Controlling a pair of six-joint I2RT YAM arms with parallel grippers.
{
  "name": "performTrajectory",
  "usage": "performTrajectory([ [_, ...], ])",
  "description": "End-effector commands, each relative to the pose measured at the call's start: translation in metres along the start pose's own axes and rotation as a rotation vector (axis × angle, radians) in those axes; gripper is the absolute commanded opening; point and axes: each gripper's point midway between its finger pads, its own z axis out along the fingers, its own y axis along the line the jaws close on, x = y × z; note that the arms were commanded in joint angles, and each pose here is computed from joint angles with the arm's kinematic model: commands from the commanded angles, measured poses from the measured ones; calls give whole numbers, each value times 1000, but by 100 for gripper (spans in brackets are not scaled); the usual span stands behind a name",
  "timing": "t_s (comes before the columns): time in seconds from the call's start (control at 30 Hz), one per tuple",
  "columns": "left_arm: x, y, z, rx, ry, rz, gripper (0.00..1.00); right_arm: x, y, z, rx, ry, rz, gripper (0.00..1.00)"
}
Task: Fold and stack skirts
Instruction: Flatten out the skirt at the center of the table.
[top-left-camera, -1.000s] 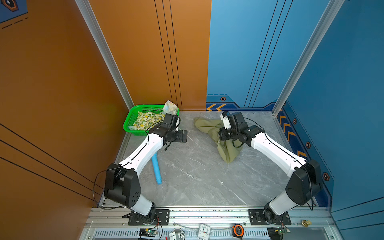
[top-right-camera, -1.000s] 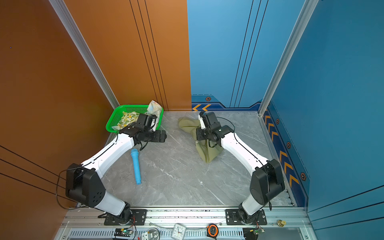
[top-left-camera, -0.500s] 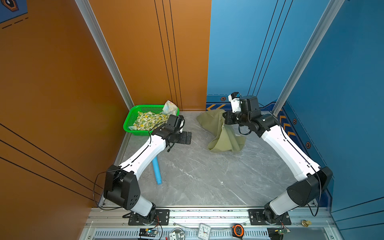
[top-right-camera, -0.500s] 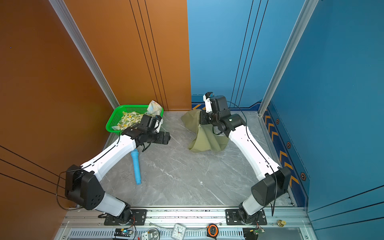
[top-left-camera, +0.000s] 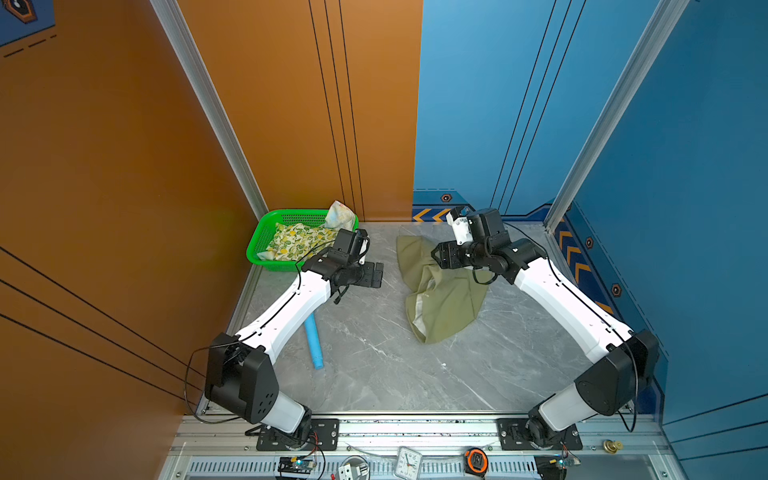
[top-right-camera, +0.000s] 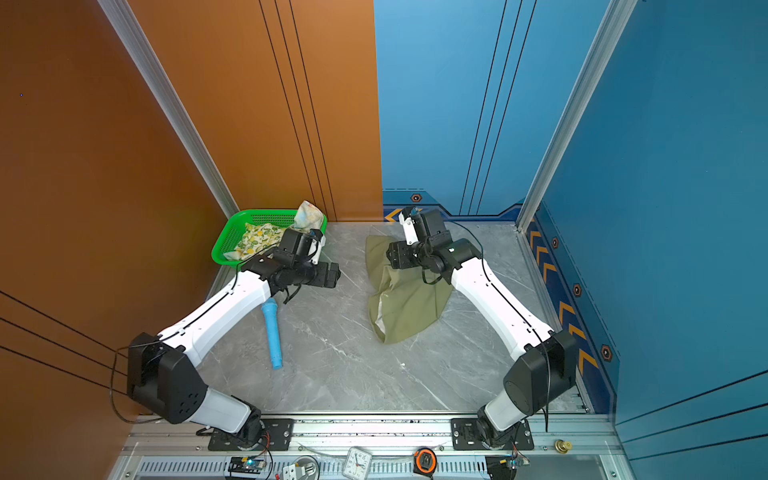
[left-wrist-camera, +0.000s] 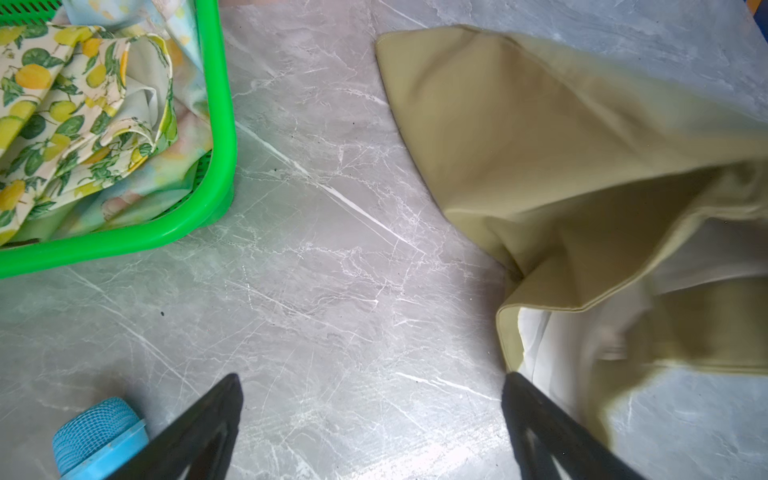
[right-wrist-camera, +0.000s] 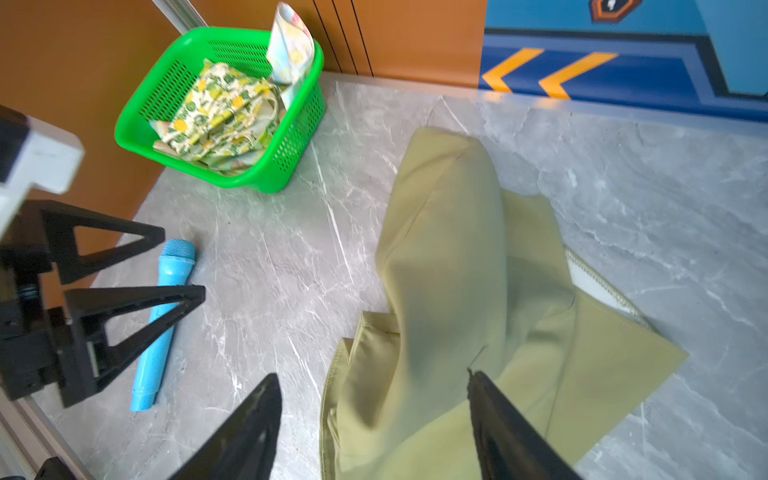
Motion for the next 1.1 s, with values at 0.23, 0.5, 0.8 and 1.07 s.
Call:
performTrajectory([
  [0.23,19,-25,19,-51,40,200,98,83,-28,-22,254,57,54,73],
  [0.5,12,-5,21,-66,41,85,98,168,16,2,213,192,-11,69],
  [0.8,5,19,19,-97,26,15,98,216,59,47,216,306,-115,66],
  [1.07,5,21,16,-100,22,7,98,235,57,82,271,360,-156,61],
])
